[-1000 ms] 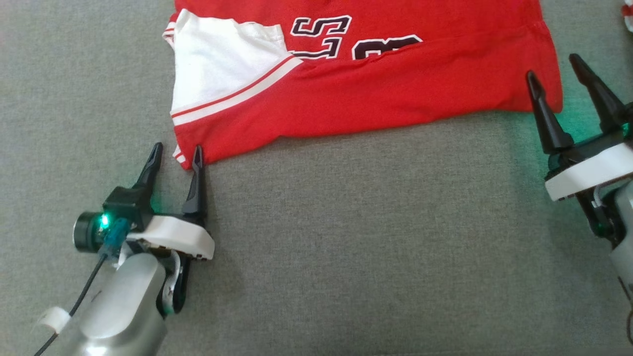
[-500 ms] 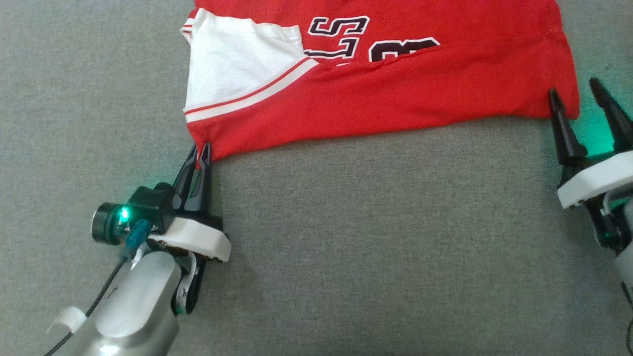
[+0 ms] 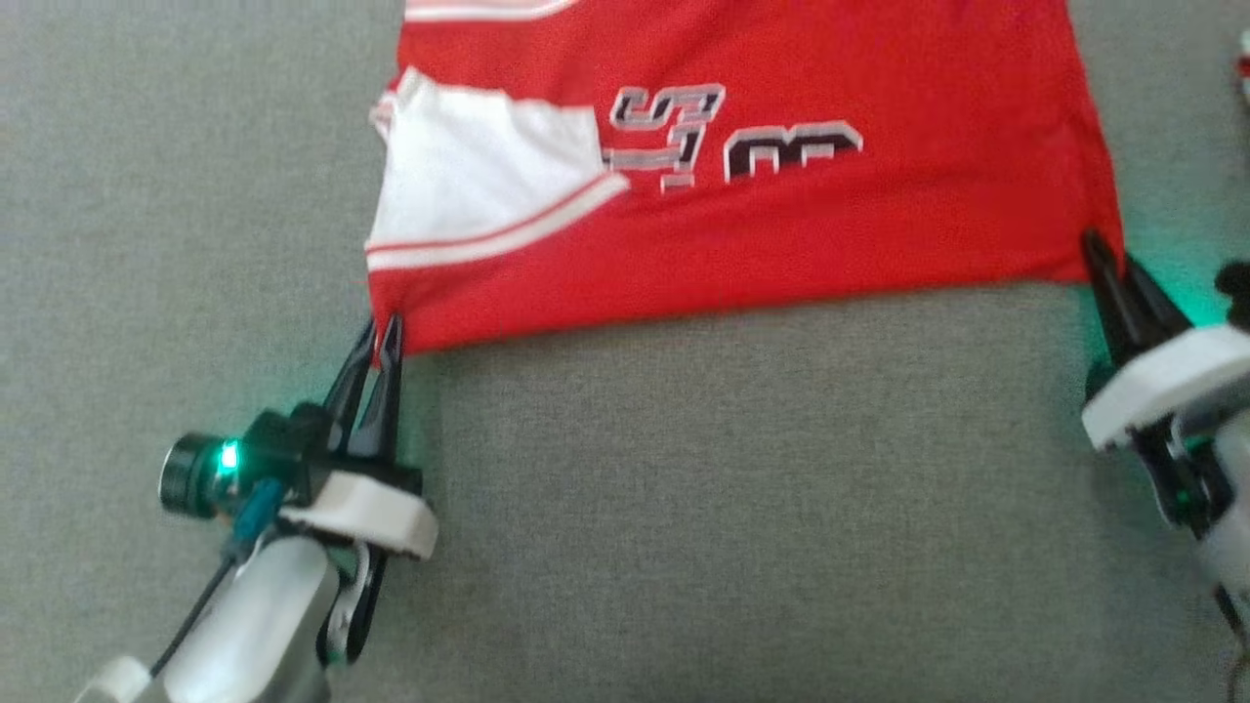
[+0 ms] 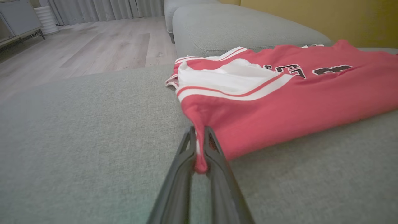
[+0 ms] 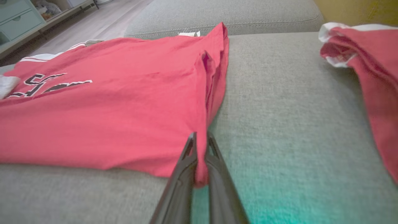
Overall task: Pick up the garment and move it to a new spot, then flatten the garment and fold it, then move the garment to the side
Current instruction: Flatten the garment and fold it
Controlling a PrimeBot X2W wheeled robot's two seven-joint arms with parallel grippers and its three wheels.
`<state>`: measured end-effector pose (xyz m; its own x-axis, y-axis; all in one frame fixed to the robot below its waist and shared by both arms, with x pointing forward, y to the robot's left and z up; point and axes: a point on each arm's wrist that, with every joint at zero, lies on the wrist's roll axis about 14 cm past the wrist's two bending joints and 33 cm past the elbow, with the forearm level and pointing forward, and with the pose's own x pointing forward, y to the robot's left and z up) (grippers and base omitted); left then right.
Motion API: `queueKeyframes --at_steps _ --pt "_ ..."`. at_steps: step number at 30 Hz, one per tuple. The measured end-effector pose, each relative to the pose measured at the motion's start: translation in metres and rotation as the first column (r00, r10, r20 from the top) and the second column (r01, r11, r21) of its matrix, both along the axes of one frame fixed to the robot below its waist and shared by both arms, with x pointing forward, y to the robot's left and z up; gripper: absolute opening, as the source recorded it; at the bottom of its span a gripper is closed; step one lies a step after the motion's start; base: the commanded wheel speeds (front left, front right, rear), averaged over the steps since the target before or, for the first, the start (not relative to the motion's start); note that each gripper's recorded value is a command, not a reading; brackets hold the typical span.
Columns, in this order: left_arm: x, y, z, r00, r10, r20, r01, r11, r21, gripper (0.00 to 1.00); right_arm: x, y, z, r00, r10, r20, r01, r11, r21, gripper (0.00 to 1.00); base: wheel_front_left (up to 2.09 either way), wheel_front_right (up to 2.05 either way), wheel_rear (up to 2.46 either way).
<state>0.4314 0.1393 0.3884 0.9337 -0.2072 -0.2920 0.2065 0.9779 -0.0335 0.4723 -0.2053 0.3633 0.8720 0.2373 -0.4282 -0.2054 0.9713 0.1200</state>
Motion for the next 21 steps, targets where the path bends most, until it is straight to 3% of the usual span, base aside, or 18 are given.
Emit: queueKeyframes --at_steps 10,21 --pt "-0.049 -0.010 0.009 0.999 -0.036 -0.006 0.036 0.999 -0.028 0.00 -0.067 -0.031 0.004 0.995 0.002 -0.098 -0.003 1.000 -0.011 0.00 0.00 0.00 0.00" --pt "-0.100 -0.026 -0.002 0.993 -0.062 -0.103 0.053 0.995 -0.087 0.00 -0.134 -0.052 0.002 0.986 -0.045 -0.163 0.045 0.999 -0.004 0.00 0.00 0.00 0.00"
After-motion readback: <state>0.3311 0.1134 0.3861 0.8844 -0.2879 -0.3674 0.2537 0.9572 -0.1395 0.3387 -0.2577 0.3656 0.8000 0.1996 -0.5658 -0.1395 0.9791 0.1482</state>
